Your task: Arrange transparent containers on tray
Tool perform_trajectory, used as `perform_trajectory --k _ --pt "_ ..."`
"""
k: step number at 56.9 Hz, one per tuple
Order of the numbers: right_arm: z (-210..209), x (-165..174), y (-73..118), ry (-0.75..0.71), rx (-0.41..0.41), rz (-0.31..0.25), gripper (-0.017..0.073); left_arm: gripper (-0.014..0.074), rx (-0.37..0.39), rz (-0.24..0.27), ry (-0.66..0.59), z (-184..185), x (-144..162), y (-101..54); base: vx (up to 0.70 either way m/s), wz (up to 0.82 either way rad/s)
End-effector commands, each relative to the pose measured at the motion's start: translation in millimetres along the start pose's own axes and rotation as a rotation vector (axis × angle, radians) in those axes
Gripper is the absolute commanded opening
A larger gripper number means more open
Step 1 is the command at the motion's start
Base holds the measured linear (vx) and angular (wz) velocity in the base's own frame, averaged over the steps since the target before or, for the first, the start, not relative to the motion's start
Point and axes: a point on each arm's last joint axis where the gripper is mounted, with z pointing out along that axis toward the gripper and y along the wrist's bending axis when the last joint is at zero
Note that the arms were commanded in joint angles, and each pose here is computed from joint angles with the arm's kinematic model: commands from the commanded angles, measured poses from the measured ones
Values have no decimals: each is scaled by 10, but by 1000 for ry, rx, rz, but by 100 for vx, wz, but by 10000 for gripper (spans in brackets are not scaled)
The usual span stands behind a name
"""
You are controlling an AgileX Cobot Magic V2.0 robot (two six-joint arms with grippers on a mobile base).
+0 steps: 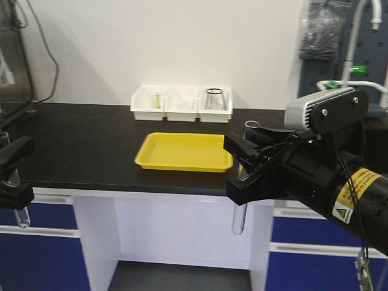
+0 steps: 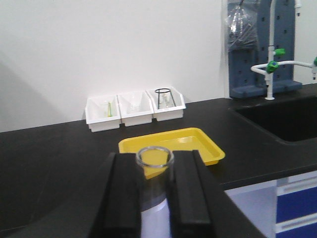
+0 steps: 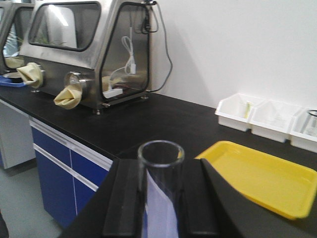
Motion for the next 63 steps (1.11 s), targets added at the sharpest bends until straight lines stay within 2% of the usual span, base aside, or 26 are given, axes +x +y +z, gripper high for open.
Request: perform_trajectory --k 1,17,63 --pt "-73 -246 31 -126 -33 -4 -11 -6 36 -21 -102 -37 -193 -44 26 38" --pt "-73 -246 31 -126 -33 -4 -11 -6 36 -21 -102 -37 -193 -44 32 19" --pt "-73 -246 31 -126 -33 -4 -12 -6 36 -21 -102 -37 -193 -44 41 0"
